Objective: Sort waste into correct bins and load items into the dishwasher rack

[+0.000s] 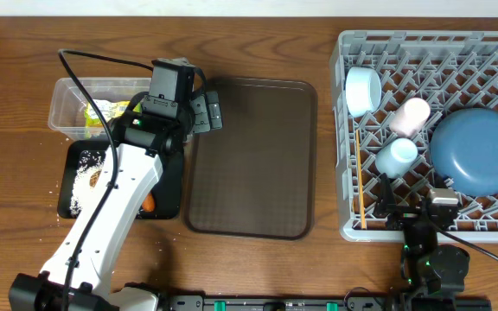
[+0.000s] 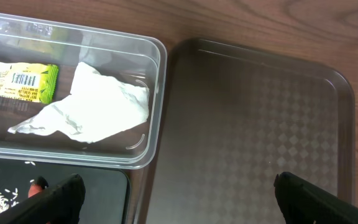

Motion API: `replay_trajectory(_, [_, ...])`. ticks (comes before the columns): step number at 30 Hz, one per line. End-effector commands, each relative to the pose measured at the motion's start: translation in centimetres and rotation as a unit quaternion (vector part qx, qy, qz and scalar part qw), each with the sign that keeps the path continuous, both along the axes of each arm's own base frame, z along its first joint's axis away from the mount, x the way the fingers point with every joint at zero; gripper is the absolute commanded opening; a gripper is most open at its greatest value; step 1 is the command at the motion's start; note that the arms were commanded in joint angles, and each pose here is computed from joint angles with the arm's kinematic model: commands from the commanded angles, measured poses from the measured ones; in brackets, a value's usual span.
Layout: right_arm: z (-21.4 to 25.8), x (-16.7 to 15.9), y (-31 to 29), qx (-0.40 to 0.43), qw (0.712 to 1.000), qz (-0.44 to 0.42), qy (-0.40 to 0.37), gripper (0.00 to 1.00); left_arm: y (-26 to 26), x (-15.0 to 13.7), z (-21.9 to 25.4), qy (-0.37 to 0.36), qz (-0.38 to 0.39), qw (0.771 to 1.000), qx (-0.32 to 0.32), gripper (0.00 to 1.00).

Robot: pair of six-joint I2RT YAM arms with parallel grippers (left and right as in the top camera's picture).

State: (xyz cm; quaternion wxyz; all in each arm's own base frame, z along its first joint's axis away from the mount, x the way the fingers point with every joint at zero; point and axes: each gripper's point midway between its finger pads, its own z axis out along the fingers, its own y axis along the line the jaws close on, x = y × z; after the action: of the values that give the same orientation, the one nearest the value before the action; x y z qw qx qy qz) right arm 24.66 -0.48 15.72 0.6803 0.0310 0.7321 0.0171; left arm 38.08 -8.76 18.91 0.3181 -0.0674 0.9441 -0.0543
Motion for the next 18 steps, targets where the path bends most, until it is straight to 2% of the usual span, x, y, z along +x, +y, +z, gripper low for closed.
replay_trajectory(1, [0.00,-0.03,0.25,-0.014,1.000,0.010,-0.001,0.99,-0.07,0.09,0.23,-0.002,-0.006,1.000,0.004,0.98])
replay_trajectory(6, [0.00,-0.03,0.23,-0.056,0.998,0.012,-0.001,0.99,-0.07,0.09,0.23,-0.002,-0.006,1.000,0.004,0.98])
replay_trajectory(18, [0.00,-0.03,0.28,-0.035,0.999,0.012,-0.001,0.99,-0.07,0.09,0.23,-0.002,-0.006,1.000,0.004,0.98])
